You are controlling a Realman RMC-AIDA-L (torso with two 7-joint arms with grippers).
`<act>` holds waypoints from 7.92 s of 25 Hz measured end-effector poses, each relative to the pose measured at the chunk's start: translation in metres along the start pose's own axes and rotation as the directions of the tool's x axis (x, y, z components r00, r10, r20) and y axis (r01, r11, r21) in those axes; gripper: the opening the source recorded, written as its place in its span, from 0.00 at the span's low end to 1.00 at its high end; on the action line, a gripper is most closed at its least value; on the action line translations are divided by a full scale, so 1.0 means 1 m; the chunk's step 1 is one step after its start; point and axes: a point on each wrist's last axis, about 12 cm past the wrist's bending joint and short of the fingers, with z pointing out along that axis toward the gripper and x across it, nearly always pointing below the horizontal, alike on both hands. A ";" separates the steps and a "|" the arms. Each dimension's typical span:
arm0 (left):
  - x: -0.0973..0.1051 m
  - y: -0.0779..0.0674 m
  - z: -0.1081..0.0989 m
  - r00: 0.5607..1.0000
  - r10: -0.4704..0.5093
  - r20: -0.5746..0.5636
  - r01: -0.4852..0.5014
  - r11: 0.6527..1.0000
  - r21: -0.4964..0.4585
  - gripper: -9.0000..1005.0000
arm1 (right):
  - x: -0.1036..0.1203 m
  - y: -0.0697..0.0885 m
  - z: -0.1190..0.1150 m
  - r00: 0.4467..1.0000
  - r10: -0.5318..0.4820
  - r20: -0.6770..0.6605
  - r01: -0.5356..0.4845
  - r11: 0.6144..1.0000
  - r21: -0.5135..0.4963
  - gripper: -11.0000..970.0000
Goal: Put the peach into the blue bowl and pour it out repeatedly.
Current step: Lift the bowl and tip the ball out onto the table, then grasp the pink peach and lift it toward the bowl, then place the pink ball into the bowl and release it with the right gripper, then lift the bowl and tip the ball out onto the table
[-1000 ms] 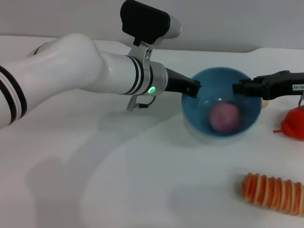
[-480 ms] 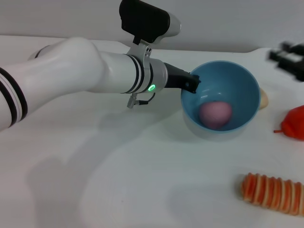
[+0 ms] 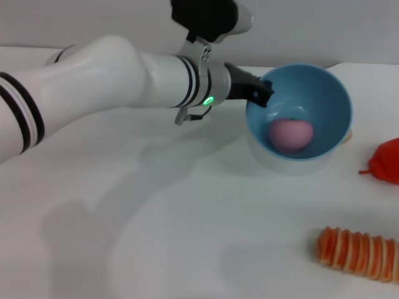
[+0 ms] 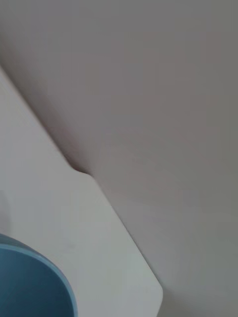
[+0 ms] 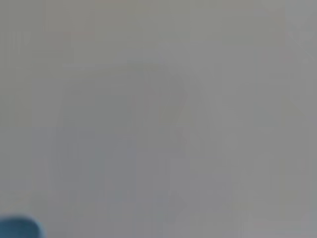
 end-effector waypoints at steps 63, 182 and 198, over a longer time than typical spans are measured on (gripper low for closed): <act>-0.013 0.022 -0.001 0.965 0.207 0.164 -0.166 0.959 -0.232 0.01 | -0.011 0.025 0.028 0.738 0.422 -0.526 -0.581 0.794 -0.178 0.49; -0.048 -0.050 0.007 0.587 0.788 0.186 -0.758 0.616 -0.215 0.01 | 0.041 -0.009 -0.069 0.994 0.101 0.033 -0.107 0.935 0.338 0.38; -0.024 -0.079 -0.002 0.160 0.974 0.161 -0.872 0.217 -0.440 0.01 | 0.039 -0.002 -0.053 0.993 0.100 0.062 -0.115 0.934 0.337 0.72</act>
